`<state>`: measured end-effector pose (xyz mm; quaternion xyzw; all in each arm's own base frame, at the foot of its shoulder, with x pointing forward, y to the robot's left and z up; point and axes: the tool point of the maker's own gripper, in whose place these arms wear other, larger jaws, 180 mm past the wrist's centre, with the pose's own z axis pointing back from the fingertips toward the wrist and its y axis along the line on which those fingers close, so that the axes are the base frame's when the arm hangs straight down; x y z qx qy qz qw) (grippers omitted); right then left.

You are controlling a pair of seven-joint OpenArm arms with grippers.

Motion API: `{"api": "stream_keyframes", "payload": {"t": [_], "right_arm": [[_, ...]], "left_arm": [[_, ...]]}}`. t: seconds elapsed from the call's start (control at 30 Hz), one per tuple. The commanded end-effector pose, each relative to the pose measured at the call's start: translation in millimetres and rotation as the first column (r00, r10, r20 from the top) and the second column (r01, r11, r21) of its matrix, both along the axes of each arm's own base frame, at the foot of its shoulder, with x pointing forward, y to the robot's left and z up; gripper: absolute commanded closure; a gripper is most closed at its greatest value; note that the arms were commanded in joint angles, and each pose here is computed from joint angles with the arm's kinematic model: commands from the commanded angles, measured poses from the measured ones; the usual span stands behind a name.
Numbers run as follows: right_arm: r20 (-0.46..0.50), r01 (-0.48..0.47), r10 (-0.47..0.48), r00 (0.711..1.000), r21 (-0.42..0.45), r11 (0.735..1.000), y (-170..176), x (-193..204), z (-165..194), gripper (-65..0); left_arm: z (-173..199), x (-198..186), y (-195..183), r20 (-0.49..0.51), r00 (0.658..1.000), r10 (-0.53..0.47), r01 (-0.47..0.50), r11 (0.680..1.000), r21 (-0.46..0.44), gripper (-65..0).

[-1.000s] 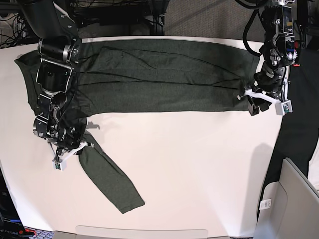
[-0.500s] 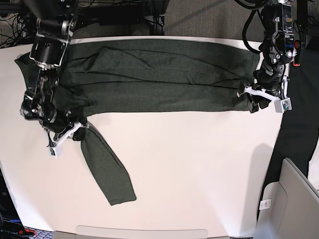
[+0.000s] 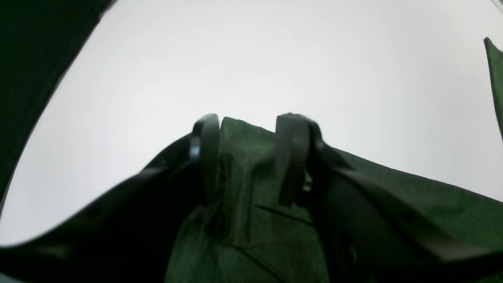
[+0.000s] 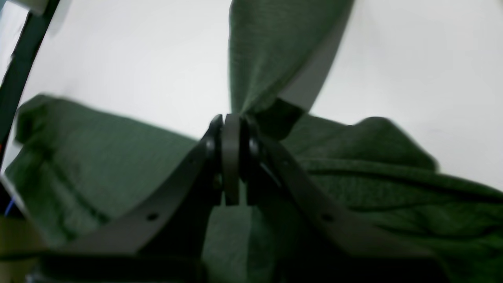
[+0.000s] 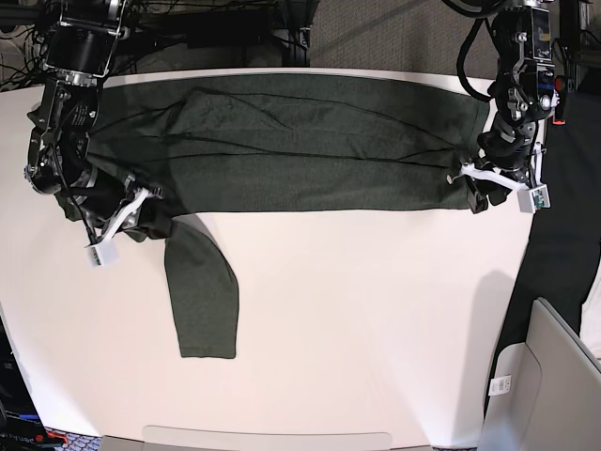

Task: Fold the T-shirt properly
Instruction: 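Lift the sleeve with the right gripper and fold it onto the shirt body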

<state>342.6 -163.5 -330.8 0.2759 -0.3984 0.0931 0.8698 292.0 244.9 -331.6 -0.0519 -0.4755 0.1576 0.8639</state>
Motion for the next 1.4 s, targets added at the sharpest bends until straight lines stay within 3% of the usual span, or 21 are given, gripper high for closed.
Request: {"api": "stream_keyframes", "payload": {"t": [0.0,0.2,0.53,0.87,1.17,1.27,1.37], "right_arm": [[0.071,-0.024,0.024,0.997,0.008,1.0,3,6,21,-0.7],[0.065,-0.131,0.129,0.989,0.022,0.991,43,-18,16,-0.7],[0.054,-0.308,0.305,0.951,0.041,0.951,107,-54,11,-0.7],[-0.016,-0.413,0.413,0.911,0.005,0.911,126,-87,0,-0.6],[-0.154,-0.554,0.535,0.831,-0.127,0.823,134,-113,-36,-1.0],[-0.153,-0.554,0.534,0.832,-0.155,0.818,133,-110,-38,-0.9],[-0.119,-0.498,0.484,0.867,-0.185,0.847,121,-96,-34,-0.9]], "left_arm": [[13,6,4,0.043,0.999,-0.006,0.005,1.0,0.022,-23.4],[13,6,3,0.043,0.999,-0.007,0.006,1.0,0.022,-23.4],[13,6,3,0.043,0.999,-0.006,0.006,1.0,0.021,-23.4],[13,6,3,0.043,0.999,-0.006,0.006,1.0,0.021,-23.4],[12,6,3,0.041,0.999,-0.006,0.005,1.0,0.02,-23.4],[12,6,3,0.041,0.999,-0.006,0.005,1.0,0.02,-23.4],[11,4,3,0.037,0.999,-0.006,0.005,1.0,0.02,-23.4]]}}
